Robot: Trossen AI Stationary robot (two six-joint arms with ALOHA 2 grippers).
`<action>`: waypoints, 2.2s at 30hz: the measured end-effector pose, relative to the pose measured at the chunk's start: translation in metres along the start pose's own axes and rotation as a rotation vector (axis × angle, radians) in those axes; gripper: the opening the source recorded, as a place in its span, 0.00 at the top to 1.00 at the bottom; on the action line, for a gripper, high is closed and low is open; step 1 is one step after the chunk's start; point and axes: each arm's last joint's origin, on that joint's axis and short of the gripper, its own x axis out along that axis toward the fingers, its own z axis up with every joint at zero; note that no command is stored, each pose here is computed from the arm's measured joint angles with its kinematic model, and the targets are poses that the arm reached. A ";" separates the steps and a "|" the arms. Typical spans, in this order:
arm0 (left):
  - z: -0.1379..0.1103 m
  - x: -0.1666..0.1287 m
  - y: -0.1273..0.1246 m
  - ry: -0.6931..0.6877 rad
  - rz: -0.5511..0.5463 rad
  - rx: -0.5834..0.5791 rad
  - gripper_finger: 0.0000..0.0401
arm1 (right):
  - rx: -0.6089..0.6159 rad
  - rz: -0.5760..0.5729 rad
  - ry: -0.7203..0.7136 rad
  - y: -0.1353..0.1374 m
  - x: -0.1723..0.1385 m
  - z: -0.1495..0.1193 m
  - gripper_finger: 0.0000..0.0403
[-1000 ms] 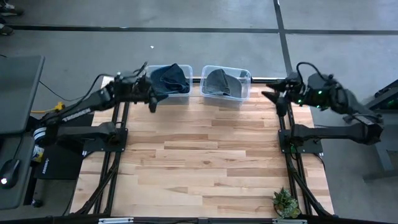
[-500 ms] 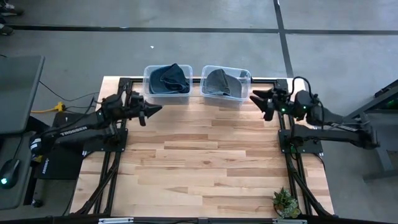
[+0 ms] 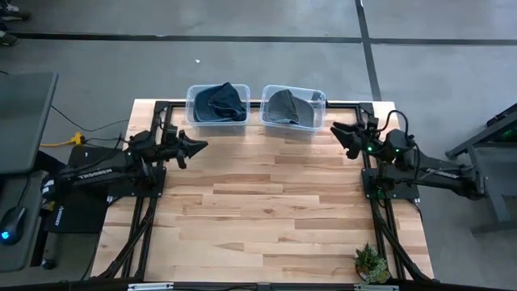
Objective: Pick and place caps into container
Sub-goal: Return to Home Position
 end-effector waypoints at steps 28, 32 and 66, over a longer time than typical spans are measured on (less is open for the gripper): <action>-0.048 0.002 -0.005 -0.056 0.060 -0.055 0.98 | 0.094 0.051 0.058 -0.031 -0.005 -0.064 0.45; -0.049 0.000 -0.004 -0.034 0.059 -0.076 0.98 | 0.077 0.052 0.087 -0.033 -0.009 -0.065 0.45; -0.055 -0.002 0.002 0.101 0.145 0.497 0.98 | -0.331 0.200 0.267 -0.040 -0.027 -0.074 0.45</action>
